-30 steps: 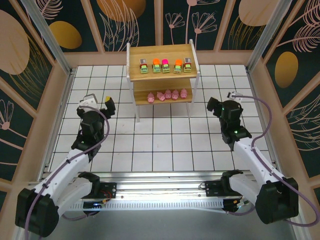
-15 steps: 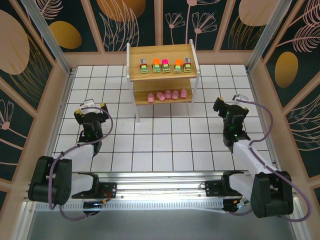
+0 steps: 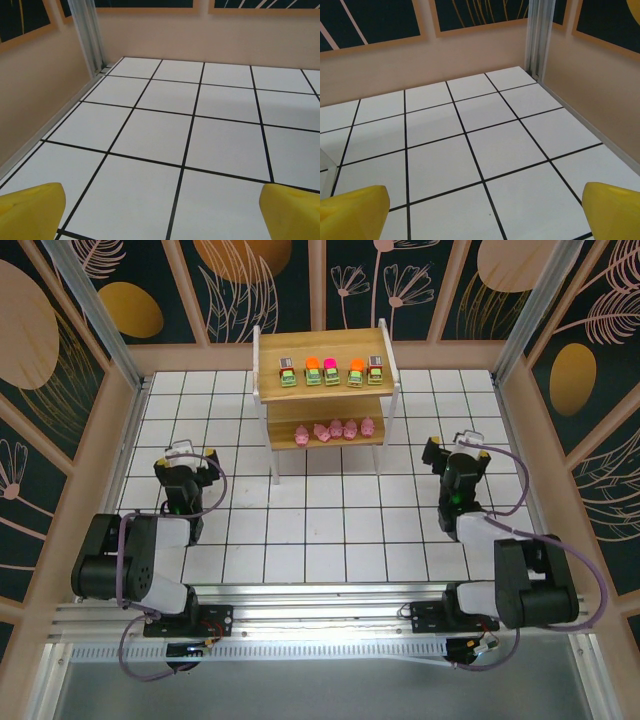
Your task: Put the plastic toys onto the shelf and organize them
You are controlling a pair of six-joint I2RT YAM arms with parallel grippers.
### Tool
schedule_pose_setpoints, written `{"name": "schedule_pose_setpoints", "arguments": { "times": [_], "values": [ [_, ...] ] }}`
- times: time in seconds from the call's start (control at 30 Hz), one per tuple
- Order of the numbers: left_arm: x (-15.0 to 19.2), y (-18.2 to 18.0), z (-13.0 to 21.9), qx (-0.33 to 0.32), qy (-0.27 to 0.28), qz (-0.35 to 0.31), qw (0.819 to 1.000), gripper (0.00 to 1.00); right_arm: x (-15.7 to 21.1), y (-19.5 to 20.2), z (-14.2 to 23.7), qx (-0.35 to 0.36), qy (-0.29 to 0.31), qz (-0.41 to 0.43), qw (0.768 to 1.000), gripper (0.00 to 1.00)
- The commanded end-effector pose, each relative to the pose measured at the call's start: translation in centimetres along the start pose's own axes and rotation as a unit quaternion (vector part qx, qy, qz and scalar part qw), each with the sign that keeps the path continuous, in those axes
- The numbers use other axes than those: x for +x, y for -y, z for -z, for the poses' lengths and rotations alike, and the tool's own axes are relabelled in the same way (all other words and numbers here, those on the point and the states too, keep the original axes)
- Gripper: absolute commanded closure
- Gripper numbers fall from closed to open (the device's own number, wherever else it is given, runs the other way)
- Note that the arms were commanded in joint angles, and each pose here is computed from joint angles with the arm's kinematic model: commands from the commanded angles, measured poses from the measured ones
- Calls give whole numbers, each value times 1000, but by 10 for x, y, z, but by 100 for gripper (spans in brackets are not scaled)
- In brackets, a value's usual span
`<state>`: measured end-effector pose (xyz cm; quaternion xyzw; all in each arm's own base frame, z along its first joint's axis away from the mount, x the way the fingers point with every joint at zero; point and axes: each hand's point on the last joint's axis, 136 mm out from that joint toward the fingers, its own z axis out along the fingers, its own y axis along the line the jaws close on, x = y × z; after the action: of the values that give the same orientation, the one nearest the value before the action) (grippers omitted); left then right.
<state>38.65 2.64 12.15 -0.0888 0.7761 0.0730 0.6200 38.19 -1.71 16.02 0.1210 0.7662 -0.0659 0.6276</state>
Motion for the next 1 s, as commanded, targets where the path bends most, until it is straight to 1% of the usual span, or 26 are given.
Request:
{"name": "schedule_pose_setpoints", "arguments": {
  "times": [0.0,0.17,0.2,0.27,0.47,0.57,0.63,0.73,0.77,0.87,0.97],
  "values": [
    [-15,8,0,32,31,15,999,1,-19,-3,1,-5,59,7,998,1],
    [-15,14,-2,52,28,10,998,1,-18,-13,-7,-20,67,33,997,1],
    [-14,14,-2,53,26,9,998,1,-22,-14,-6,-24,77,32,996,1],
    [-14,14,-2,54,26,10,998,1,-27,-13,-4,-32,96,28,994,1],
    [-14,14,-2,53,26,9,998,1,-35,5,-6,-41,119,-11,992,1],
    [-14,14,-2,53,26,10,998,1,-35,13,-8,-34,113,-22,993,1],
    [-15,11,0,47,30,13,998,1,-31,16,-10,-21,98,-16,995,1],
    [-15,-13,11,-2,57,50,997,1,-31,24,-1,-6,103,-22,994,1],
    [-16,-15,14,-4,64,53,997,1,-31,24,0,-7,104,-22,994,1],
    [-12,-3,14,31,64,36,997,1,-29,22,1,-8,100,-19,995,1],
    [-12,-2,14,31,64,35,997,1,-29,25,7,1,105,-17,994,1]
  ]
}}
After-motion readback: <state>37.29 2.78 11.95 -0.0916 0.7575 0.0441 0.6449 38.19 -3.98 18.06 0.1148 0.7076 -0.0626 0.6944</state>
